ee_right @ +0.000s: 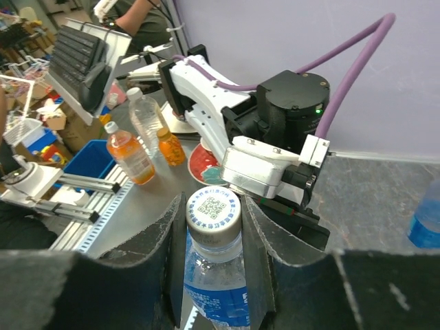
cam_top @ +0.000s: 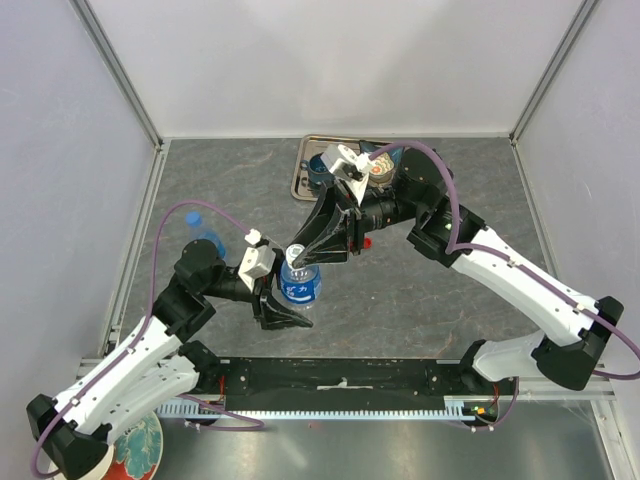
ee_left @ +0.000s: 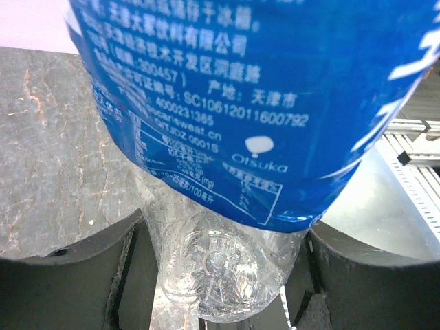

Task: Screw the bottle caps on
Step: Screw the bottle cap onto the plastic bottle.

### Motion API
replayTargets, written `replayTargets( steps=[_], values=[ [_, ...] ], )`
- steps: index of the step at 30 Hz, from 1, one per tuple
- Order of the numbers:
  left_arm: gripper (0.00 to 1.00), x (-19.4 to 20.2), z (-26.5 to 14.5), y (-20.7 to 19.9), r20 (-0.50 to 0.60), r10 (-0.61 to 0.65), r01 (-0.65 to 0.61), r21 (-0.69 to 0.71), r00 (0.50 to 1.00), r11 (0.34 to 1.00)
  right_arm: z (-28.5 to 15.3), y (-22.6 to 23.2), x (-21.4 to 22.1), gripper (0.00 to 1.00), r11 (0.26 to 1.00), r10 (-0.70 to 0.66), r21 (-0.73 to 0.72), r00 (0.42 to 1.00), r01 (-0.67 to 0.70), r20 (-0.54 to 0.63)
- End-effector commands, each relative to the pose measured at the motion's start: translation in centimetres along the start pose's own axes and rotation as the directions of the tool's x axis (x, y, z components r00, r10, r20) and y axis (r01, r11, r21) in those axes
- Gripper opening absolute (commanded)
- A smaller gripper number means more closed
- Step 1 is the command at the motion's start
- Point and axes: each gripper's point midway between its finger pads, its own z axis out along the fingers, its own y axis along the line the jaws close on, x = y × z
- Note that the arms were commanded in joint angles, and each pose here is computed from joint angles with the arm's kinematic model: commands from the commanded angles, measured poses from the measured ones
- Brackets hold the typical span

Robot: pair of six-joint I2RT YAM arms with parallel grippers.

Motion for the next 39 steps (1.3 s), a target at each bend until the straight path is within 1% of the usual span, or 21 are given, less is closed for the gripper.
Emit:
replayTargets(
  steps=[1, 4, 7, 9, 11, 12, 15, 20, 21, 23, 25, 29, 30, 32, 33, 34, 35, 36, 37, 38, 39],
  values=[
    [0.02, -2.3, -0.5, 1.5, 0.069, 0.026, -0.018, -0.112, 0.997, 0.993, -1.0, -0.2, 1.7, 0.20, 0.997, -0.025, 0.071, 0.997, 0.030, -0.072],
    [0.02, -3.0, -0.9, 2.8, 0.094, 0.039, -0.020, -0.194, 0.995, 0.981, -1.6, -1.1, 2.5, 0.18, 0.988, -0.026, 0.149, 0.994, 0.042, -0.110],
    [0.02, -3.9, -1.4, 4.1, 0.119, 0.067, -0.032, -0.273, 0.991, 0.962, -2.6, -2.2, 4.3, 0.16, 0.971, 0.018, 0.236, 0.984, 0.025, -0.178],
    [0.02, -4.5, -1.7, 4.9, 0.135, 0.079, -0.031, -0.321, 0.988, 0.946, -2.8, -2.8, 5.2, 0.16, 0.966, 0.038, 0.259, 0.981, 0.013, -0.190],
    [0.02, -5.1, -2.0, 5.4, 0.149, 0.090, -0.032, -0.352, 0.985, 0.935, -2.8, -3.4, 5.7, 0.15, 0.958, 0.054, 0.286, 0.981, 0.001, -0.186],
    [0.02, -5.3, -2.1, 5.7, 0.154, 0.095, -0.032, -0.370, 0.984, 0.928, -2.8, -3.8, 6.7, 0.14, 0.952, 0.099, 0.304, 0.978, -0.040, -0.181],
    [0.02, -6.0, -2.4, 6.2, 0.162, 0.114, -0.040, -0.399, 0.980, 0.916, -2.4, -4.7, 7.7, 0.12, 0.937, 0.130, 0.342, 0.980, -0.071, -0.153],
    [0.02, -6.3, -2.9, 7.0, 0.151, 0.141, -0.061, -0.444, 0.978, 0.894, -2.1, -5.9, 9.1, 0.07, 0.899, 0.192, 0.425, 0.968, -0.108, -0.160],
    [0.02, -6.3, -3.0, 7.3, 0.145, 0.155, -0.072, -0.460, 0.977, 0.885, -2.4, -6.9, 9.2, 0.06, 0.867, 0.202, 0.488, 0.968, -0.105, -0.151],
    [0.02, -6.0, -3.4, 8.1, 0.139, 0.159, -0.070, -0.500, 0.977, 0.863, -2.8, -7.5, 9.7, 0.03, 0.824, 0.250, 0.549, 0.959, -0.137, -0.136],
    [0.02, -5.7, -3.7, 8.6, 0.128, 0.169, -0.077, -0.527, 0.977, 0.847, -3.2, -8.5, 10.7, 0.00, 0.757, 0.286, 0.639, 0.949, -0.140, -0.131],
    [0.02, -5.6, -4.7, 10.3, 0.106, 0.199, -0.095, -0.606, 0.974, 0.789, -3.1, -9.3, 12.5, 0.00, 0.643, 0.328, 0.758, 0.934, -0.107, -0.146],
    [0.02, -5.6, -4.9, 10.5, 0.105, 0.205, -0.097, -0.621, 0.973, 0.778, -3.4, -9.8, 13.3, 0.00, 0.586, 0.335, 0.806, 0.929, -0.075, -0.157],
    [0.02, -5.6, -5.4, 11.2, 0.096, 0.212, -0.099, -0.655, 0.973, 0.749, -3.3, -10.0, 13.7, 0.00, 0.523, 0.344, 0.850, 0.927, -0.057, -0.150],
    [0.02, -5.7, -5.6, 11.4, 0.096, 0.214, -0.097, -0.667, 0.972, 0.739, -4.0, -10.8, 14.2, 0.00, 0.454, 0.346, 0.891, 0.927, -0.028, -0.147],
    [0.02, -5.7, -5.9, 11.7, 0.093, 0.216, -0.094, -0.687, 0.972, 0.720, -4.1, -11.0, 13.9, 0.00, 0.421, 0.345, 0.906, 0.930, -0.033, -0.126],
    [0.02, -5.9, -6.1, 11.8, 0.094, 0.221, -0.095, -0.696, 0.971, 0.711, -3.7, -10.8, 14.2, 0.00, 0.405, 0.344, 0.914, 0.930, -0.021, -0.131],
    [0.02, -5.7, -6.2, 12.0, 0.090, 0.219, -0.093, -0.704, 0.972, 0.704, -3.9, -11.1, 14.9, 0.00, 0.364, 0.353, 0.931, 0.925, 0.000, -0.138],
    [0.02, -5.7, -6.4, 12.2, 0.087, 0.221, -0.094, -0.714, 0.971, 0.693, -4.9, -11.9, 14.0, 0.00, 0.268, 0.314, 0.963, 0.941, 0.039, -0.126],
    [0.02, -5.8, -6.5, 12.3, 0.088, 0.223, -0.092, -0.722, 0.971, 0.686, -4.7, -11.7, 14.1, 0.00, 0.232, 0.307, 0.971, 0.943, 0.056, -0.128],
    [0.02, -5.6, -6.6, 12.6, 0.085, 0.216, -0.088, -0.728, 0.973, 0.680, -5.3, -12.2, 14.9, 0.00, 0.171, 0.318, 0.979, 0.935, 0.109, -0.160]
  ],
)
